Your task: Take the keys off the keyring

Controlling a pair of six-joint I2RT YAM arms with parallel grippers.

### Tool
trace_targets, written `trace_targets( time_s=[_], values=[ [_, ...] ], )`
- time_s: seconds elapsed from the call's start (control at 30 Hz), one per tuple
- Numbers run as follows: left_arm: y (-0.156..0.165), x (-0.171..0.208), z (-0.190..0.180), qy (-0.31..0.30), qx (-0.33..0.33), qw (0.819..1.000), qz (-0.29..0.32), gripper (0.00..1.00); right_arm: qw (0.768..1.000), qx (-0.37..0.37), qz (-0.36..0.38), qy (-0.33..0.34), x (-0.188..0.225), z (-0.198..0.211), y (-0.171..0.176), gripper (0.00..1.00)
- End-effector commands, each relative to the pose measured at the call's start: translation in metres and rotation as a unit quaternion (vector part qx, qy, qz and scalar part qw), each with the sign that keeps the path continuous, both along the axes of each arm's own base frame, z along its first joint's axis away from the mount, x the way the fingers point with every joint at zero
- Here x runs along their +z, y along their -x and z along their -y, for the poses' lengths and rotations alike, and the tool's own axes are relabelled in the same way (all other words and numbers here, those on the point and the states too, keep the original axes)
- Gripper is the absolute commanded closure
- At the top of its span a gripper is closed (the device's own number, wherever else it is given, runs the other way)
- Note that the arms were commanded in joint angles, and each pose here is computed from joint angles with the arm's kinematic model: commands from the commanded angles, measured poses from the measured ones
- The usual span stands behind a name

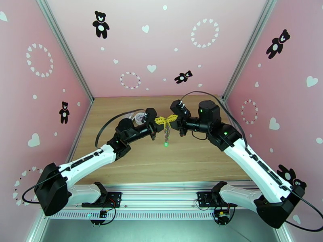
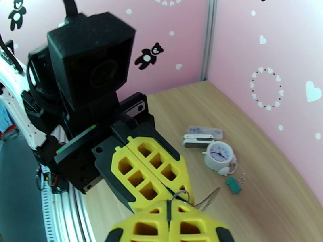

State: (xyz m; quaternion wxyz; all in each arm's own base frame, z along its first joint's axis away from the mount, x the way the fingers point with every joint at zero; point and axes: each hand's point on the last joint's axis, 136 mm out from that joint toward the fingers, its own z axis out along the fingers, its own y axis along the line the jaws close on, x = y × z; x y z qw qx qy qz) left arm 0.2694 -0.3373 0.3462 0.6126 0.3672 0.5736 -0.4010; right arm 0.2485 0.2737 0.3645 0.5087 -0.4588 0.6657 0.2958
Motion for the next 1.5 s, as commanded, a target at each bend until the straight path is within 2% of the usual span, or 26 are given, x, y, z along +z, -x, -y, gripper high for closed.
trace_targets(
  time_s=[0.0, 0.13, 0.33, 0.5, 0.53, 0.7, 0.93, 1.1, 1.47],
  values=[
    [0.005, 0.024, 0.0, -0.004, -0.003, 1.0, -0.004, 0.94, 0.999, 0.03, 0.013, 0.038, -0.009, -0.019, 0.015, 1.0],
    [0.006, 0.027, -0.003, -0.007, 0.0, 1.0, -0.007, 0.9, 0.998, 0.018, 0.017, 0.059, -0.018, -0.019, 0.01, 1.0],
    [0.016, 0.021, -0.011, -0.01, -0.003, 1.0, -0.001, 0.72, 1.0, 0.003, 0.014, 0.026, 0.001, -0.012, 0.0, 1.0],
    [0.031, 0.022, -0.025, 0.012, -0.001, 0.999, 0.039, 0.65, 1.0, 0.018, -0.012, -0.001, 0.007, -0.002, -0.004, 1.0],
    [0.032, 0.011, -0.027, 0.006, 0.001, 0.999, 0.037, 0.65, 1.0, 0.023, -0.019, -0.009, 0.008, 0.0, -0.005, 1.0],
    [0.032, 0.005, -0.026, -0.008, 0.003, 0.998, 0.064, 0.64, 0.996, 0.062, -0.042, -0.052, 0.019, 0.007, 0.0, 1.0],
    [0.033, 0.01, -0.018, -0.055, -0.021, 0.992, 0.114, 0.56, 0.99, 0.103, -0.058, -0.071, 0.027, 0.014, 0.009, 1.0],
    [0.035, 0.011, -0.014, -0.079, -0.037, 0.986, 0.145, 0.55, 0.988, 0.117, -0.061, -0.076, 0.029, 0.015, 0.012, 1.0],
    [0.038, 0.012, -0.011, -0.104, -0.075, 0.98, 0.151, 0.54, 0.982, 0.149, -0.08, -0.086, 0.033, 0.016, 0.021, 1.0]
  ],
)
